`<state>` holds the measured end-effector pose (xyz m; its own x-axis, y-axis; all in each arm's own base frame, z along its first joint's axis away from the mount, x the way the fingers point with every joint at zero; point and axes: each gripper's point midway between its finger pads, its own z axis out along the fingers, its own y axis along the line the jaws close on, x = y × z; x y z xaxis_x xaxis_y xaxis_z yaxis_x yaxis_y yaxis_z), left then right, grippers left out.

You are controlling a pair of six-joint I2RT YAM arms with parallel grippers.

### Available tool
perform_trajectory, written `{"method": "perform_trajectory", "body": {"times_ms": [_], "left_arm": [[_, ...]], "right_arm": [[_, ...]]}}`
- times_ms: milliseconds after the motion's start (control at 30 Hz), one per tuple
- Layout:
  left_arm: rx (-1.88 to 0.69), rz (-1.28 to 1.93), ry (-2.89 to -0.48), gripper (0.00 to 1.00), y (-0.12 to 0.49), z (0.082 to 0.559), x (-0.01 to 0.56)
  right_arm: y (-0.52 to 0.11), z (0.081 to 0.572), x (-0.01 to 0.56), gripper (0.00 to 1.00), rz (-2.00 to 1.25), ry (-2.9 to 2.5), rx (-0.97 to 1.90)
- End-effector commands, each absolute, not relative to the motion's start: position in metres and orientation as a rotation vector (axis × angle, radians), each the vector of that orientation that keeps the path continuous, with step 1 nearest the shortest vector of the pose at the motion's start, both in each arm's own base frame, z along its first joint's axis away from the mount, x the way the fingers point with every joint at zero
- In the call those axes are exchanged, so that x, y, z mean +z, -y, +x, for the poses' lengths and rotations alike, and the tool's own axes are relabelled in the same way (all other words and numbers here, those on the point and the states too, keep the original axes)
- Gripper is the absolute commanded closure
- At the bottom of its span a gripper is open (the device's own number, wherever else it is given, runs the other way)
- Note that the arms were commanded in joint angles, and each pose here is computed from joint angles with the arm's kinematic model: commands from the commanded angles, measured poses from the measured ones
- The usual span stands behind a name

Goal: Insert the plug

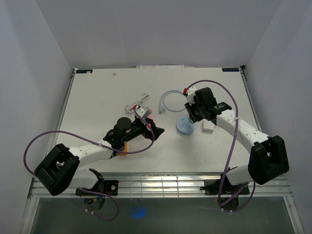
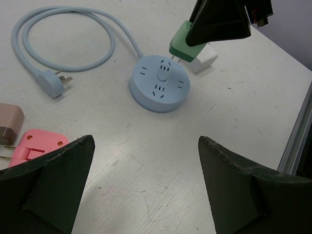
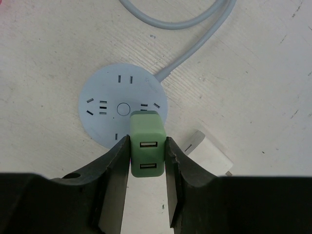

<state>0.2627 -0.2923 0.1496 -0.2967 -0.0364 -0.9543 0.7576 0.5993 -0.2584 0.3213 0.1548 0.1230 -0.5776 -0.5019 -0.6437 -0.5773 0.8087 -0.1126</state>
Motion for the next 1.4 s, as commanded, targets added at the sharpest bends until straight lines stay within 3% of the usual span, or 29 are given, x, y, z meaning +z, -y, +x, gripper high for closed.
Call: {"method": "perform_trajectory", "body": {"times_ms": [0,1367], "left_arm": [[-0.899,0.608,-1.665,0.02,0.298,0.265,0.165],[-0.897,0.620,-1.671,0.02,0.299,0.265,0.166]], "right_arm": [[-0.164,0.328,0.133,0.92,-0.822,-2.267,0.180],[-0.168,0.348,0.118,0.92,-0.805,-2.274,0.143]]}}
